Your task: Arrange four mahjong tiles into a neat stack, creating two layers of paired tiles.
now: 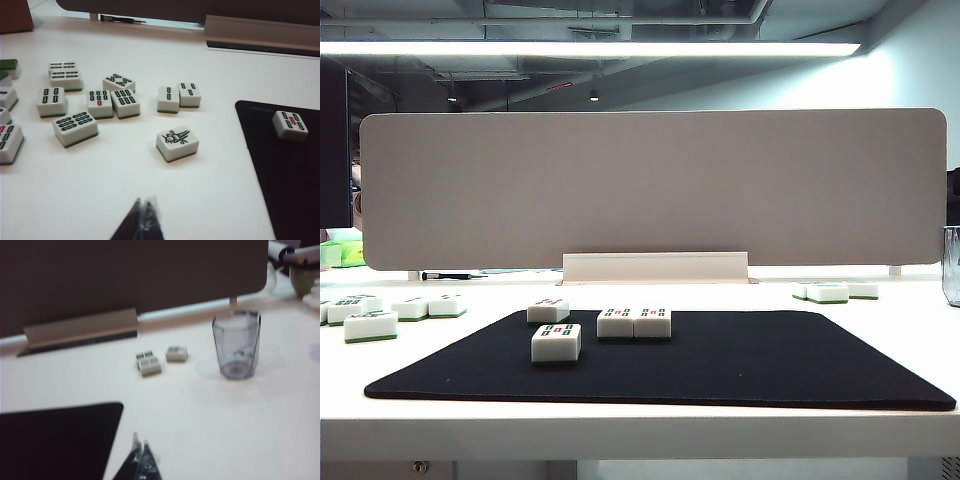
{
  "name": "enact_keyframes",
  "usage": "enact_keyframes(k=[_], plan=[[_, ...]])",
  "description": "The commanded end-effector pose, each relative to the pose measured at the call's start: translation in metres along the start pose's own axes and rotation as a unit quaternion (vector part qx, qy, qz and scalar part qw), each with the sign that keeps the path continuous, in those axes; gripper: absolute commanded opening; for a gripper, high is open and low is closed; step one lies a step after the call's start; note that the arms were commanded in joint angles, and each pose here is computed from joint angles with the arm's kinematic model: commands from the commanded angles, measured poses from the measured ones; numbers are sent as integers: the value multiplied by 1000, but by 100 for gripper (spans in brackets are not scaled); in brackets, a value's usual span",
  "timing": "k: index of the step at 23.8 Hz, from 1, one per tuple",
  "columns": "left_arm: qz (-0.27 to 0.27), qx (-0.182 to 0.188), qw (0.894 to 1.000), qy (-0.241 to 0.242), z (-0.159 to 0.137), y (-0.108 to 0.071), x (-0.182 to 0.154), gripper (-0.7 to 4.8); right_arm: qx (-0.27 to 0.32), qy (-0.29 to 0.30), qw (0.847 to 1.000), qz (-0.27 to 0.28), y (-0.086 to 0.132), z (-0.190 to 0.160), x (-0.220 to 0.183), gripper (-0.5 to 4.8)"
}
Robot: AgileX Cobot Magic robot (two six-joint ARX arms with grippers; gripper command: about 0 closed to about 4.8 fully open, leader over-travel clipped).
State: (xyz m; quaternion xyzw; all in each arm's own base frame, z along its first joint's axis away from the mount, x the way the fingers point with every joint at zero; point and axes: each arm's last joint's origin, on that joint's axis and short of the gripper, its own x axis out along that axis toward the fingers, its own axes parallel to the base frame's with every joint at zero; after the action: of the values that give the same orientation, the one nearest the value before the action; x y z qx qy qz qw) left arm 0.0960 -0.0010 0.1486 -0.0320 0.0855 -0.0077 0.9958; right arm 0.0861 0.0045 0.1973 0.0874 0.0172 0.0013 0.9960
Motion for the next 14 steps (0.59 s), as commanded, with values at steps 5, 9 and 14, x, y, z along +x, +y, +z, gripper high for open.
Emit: enact_keyframes(k=[5,9,14], plan=[[3,2,1000,6,-1,0,0,-6,3,-62,998,14,9,61,-32,-1],[2,1,1000,6,-1,0,0,-6,3,-68,997,26,13,94,-61,-1],[2,1,1000,5,-1,0,0,-6,0,-54,997,58,17,117,-93,-1]])
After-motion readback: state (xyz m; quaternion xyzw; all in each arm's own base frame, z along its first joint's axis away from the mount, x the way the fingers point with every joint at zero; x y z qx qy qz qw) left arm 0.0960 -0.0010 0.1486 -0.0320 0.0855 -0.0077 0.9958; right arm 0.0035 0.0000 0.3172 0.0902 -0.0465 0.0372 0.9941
